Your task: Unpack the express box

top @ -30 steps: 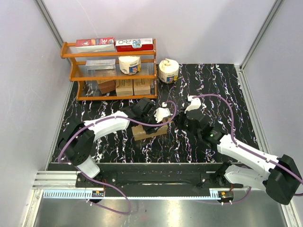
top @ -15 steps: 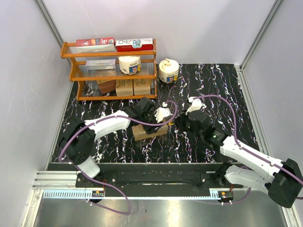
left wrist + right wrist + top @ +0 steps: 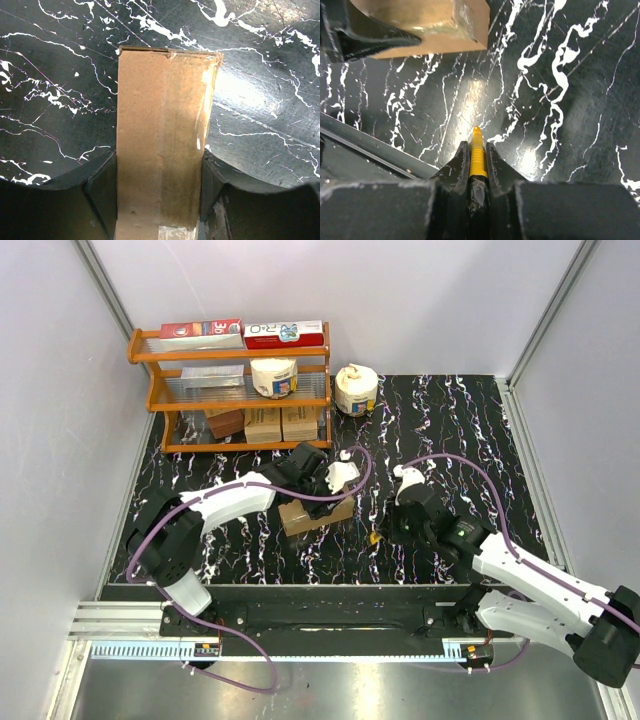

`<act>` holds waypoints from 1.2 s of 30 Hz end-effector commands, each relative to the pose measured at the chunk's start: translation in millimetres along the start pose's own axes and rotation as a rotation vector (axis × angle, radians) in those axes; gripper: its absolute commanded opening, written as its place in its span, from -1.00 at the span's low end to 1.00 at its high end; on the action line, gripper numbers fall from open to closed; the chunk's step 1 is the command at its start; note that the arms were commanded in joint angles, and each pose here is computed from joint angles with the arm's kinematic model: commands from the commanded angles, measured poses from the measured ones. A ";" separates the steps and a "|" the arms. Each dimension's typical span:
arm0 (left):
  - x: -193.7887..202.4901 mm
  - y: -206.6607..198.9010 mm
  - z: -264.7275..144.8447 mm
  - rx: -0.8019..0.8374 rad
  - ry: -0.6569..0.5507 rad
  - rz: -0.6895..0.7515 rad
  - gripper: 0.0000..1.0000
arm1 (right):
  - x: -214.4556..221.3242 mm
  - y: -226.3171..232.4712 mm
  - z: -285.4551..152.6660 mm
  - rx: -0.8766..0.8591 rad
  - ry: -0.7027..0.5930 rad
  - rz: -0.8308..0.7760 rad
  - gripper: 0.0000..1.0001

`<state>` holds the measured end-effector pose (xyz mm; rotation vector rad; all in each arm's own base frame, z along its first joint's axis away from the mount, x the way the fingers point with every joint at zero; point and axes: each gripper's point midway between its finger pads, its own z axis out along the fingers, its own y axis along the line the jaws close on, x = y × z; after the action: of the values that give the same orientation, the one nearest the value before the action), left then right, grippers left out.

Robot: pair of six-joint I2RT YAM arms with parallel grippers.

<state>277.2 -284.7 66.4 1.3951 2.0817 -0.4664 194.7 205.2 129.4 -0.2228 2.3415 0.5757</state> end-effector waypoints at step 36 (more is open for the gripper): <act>66.9 -0.9 -6.8 -0.078 0.172 0.220 -0.38 | -110.7 32.4 26.2 -0.032 -0.421 0.032 -1.00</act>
<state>272.0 -274.3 68.3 1.5313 1.8822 -0.3134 275.9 239.3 184.9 -0.0720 1.9866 0.5851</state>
